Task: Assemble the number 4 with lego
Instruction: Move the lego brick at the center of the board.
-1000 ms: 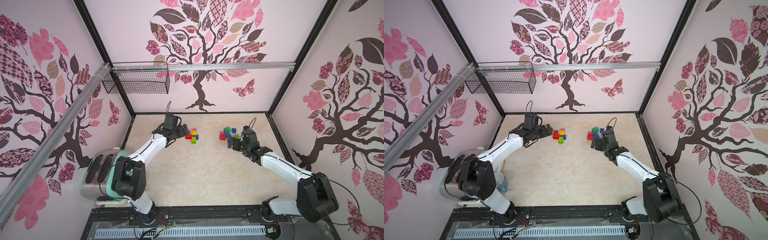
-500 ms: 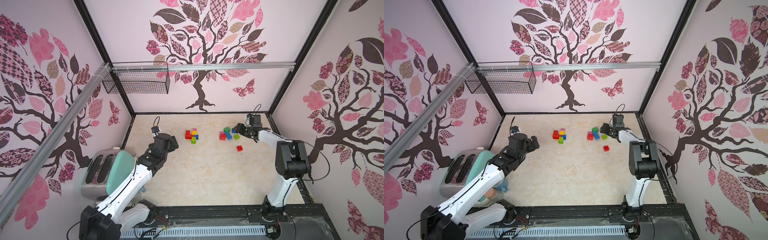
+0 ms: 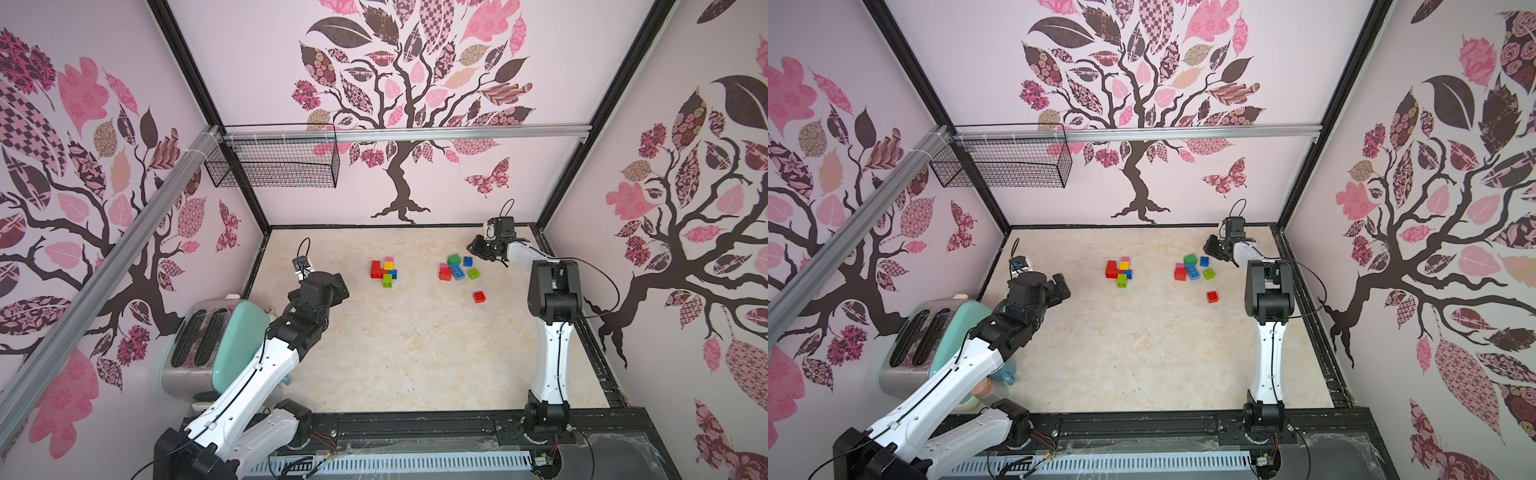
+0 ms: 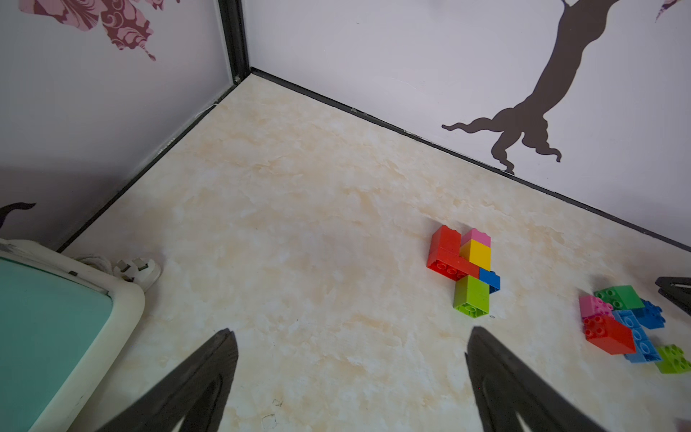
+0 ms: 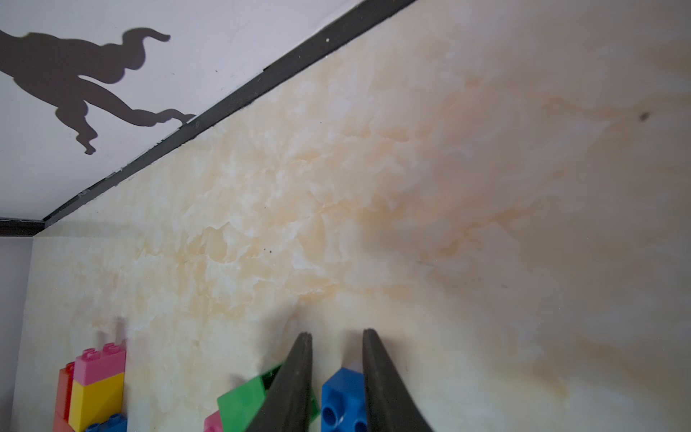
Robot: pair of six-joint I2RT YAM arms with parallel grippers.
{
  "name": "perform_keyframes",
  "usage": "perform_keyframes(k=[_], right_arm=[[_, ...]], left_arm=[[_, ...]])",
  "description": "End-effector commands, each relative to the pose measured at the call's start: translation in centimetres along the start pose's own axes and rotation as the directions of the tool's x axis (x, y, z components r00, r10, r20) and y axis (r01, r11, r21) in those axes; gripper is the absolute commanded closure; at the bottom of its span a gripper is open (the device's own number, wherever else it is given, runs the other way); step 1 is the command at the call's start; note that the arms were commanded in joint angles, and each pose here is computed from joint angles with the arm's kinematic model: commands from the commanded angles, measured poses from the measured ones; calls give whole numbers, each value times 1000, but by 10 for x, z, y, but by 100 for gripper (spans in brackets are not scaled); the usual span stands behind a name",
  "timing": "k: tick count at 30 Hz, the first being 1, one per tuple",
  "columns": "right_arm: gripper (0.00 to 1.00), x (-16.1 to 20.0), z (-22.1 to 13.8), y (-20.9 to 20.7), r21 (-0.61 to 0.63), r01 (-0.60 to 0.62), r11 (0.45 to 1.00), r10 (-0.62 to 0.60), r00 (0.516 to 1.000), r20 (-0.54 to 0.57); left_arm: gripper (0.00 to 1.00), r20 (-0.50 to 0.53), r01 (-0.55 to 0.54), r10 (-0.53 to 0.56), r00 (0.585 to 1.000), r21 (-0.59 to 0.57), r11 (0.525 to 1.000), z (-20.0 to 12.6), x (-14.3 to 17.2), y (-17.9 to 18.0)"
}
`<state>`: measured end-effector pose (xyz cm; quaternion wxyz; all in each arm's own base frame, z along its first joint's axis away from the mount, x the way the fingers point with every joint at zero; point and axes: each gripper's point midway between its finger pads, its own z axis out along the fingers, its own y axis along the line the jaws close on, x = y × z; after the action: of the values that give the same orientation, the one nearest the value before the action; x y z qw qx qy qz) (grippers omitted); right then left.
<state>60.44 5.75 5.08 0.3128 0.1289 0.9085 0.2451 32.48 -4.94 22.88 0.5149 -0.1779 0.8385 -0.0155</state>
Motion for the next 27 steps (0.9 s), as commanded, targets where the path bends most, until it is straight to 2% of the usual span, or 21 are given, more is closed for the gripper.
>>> perform_keyframes(k=[1,2,4,10,15,17,20,27], right_arm=[[74,23,26,-2,-61,-50,997,43,993,-108],[74,23,25,5,-97,-49,994,38,992,-119],[73,45,40,4,-156,-68,985,38,982,-187],[70,80,42,22,-304,-121,945,25,953,-302],[69,112,37,32,-306,-110,946,-10,931,-364],[69,126,28,39,-310,-106,945,-21,925,-378],[69,147,14,49,-323,-101,941,-32,923,-382],[70,210,-19,65,-327,-95,940,-57,902,-427]], left_arm=[[2,1,9,-9,1000,-26,1000,-3,5,11],[2,8,20,-19,1000,-34,999,-3,5,14],[2,31,48,-47,998,-52,997,-4,5,19],[2,5,15,-15,1000,27,1000,3,18,6],[2,-69,-27,29,997,21,999,12,24,-1],[2,-100,-38,43,994,53,998,13,26,-10],[2,-113,-34,47,992,115,993,13,28,-22],[2,-132,-42,66,989,178,983,18,36,-34]])
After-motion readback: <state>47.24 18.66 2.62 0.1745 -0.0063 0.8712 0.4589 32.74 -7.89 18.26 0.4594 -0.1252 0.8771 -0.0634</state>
